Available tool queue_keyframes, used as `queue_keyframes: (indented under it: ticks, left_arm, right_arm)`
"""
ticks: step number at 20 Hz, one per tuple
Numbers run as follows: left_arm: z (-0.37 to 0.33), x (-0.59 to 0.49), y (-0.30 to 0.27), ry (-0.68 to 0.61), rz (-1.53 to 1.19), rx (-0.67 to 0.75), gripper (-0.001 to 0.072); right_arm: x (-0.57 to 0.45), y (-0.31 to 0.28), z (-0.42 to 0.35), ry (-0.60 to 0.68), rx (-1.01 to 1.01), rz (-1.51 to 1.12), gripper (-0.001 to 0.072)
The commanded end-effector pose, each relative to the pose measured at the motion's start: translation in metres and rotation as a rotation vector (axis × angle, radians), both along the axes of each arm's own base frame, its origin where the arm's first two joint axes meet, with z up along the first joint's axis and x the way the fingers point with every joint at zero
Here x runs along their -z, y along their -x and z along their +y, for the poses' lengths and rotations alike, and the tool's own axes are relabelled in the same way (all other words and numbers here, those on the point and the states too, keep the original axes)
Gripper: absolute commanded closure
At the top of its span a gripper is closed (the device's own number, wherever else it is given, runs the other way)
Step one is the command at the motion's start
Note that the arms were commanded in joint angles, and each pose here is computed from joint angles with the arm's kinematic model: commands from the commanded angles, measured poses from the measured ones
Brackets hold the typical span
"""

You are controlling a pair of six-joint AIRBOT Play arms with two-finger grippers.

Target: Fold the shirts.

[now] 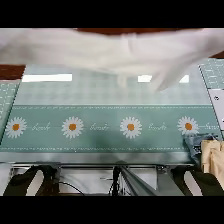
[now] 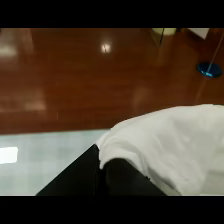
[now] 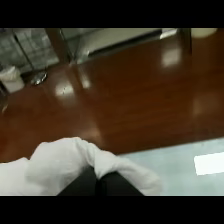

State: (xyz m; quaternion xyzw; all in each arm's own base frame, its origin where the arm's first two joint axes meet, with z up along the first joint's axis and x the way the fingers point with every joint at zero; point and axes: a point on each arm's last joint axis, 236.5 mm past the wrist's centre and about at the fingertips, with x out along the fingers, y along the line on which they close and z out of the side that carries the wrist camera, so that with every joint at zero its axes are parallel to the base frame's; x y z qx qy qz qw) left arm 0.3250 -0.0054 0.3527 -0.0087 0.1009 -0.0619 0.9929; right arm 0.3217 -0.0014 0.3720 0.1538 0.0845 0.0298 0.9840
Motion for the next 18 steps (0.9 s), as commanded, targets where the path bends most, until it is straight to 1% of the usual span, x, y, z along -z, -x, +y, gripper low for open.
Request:
queue_keyframes:
  ticks: [1,4,7,9,12,15,18]
  left_arm:
    - [0.000,-0.056,0.043,-0.065,-0.096,-0.034,0.0689]
    - [-0.019,-0.040,0.079,-0.023,0.000,0.004,0.0689]
    - [-0.039,0.002,0.117,0.054,0.202,0.041,0.0688]
    - [-0.048,0.026,0.140,0.100,0.321,0.049,0.0688]
    - [-0.053,0.064,0.159,0.164,0.467,0.039,0.0689]
    - [-0.056,0.127,0.168,0.233,0.641,0.031,0.0688]
    - [-0.055,0.196,0.158,0.304,0.772,0.016,0.0688]
  right_arm:
    - [-0.051,0.034,-0.017,0.084,0.085,-0.067,0.0693]
    - [-0.049,0.055,-0.004,0.102,0.051,-0.015,0.0693]
    - [-0.023,0.079,0.008,0.095,0.016,0.103,0.0693]
    - [0.024,0.092,0.016,0.089,-0.034,0.313,0.0693]
    - [0.095,0.106,0.021,0.064,-0.098,0.592,0.0693]
    - [0.180,0.101,0.019,-0.003,-0.132,0.803,0.0692]
    - [0.252,0.071,0.017,-0.077,-0.111,0.844,0.0693]
